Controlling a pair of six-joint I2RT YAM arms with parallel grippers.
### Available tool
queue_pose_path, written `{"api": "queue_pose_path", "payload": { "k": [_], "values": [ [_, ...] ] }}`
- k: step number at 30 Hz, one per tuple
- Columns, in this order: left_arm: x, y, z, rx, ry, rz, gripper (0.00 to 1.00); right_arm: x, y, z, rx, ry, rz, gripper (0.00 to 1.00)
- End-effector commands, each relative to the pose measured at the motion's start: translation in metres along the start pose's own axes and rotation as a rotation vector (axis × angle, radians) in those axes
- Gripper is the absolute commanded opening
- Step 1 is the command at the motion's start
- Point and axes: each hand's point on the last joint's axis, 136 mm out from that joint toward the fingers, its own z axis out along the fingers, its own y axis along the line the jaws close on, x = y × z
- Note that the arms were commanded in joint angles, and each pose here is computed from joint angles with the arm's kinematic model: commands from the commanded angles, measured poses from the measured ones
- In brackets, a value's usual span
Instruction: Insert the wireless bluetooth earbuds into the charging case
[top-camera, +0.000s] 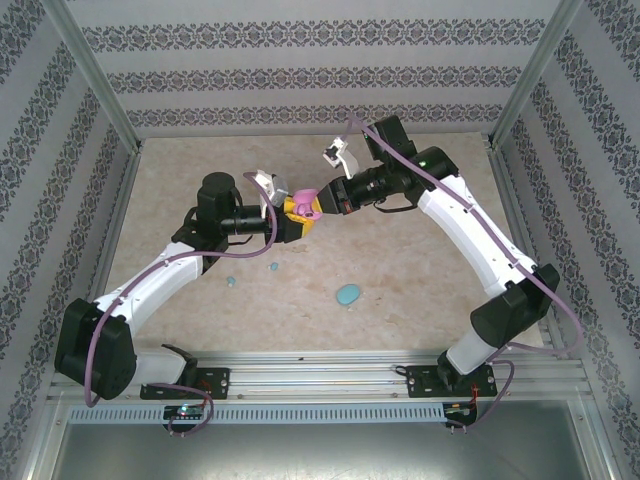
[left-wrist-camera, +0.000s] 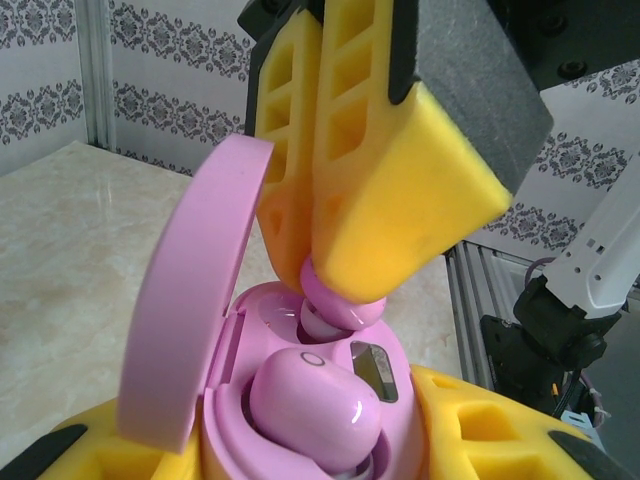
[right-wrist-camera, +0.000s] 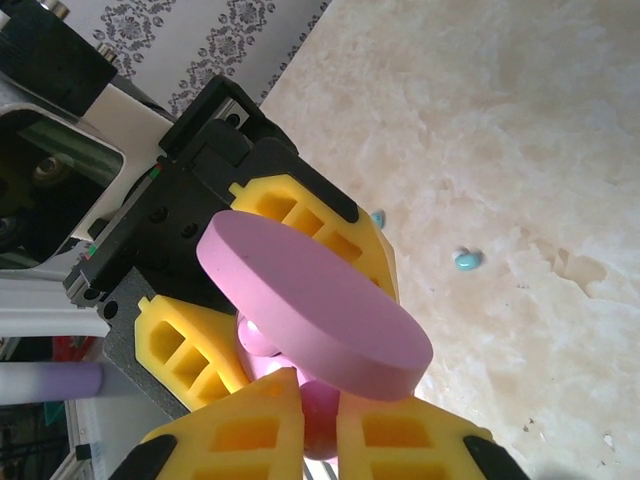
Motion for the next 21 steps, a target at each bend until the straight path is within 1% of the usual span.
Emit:
{"api": "queue_pose_path", "payload": {
  "k": [1, 3, 9, 16, 21],
  "values": [
    [-0.021, -0.013, 0.000, 0.043, -0.035, 0.061, 0.26, 0.005, -0.007, 0.004, 0.032, 0.038, 0.001, 0.14],
    [-0.021, -0.013, -0.001, 0.042, -0.035, 0.061, 0.26, 0.006, -0.009, 0.004, 0.052, 0.041, 0.002, 0.19],
    [-0.021, -0.013, 0.000, 0.044, -0.034, 0.061, 0.26, 0.003, -0.012, 0.003, 0.079, 0.048, 0.011, 0.25],
    [-0.021, -0.014, 0.000, 0.044, -0.032, 0.061, 0.26, -0.003, -0.013, 0.000, 0.098, 0.041, 0.010, 0.29],
    [-0.019, -0.014, 0.000, 0.041, -0.028, 0.060, 0.26, -0.011, -0.001, -0.008, 0.085, 0.020, -0.010, 0.30]
  ]
}}
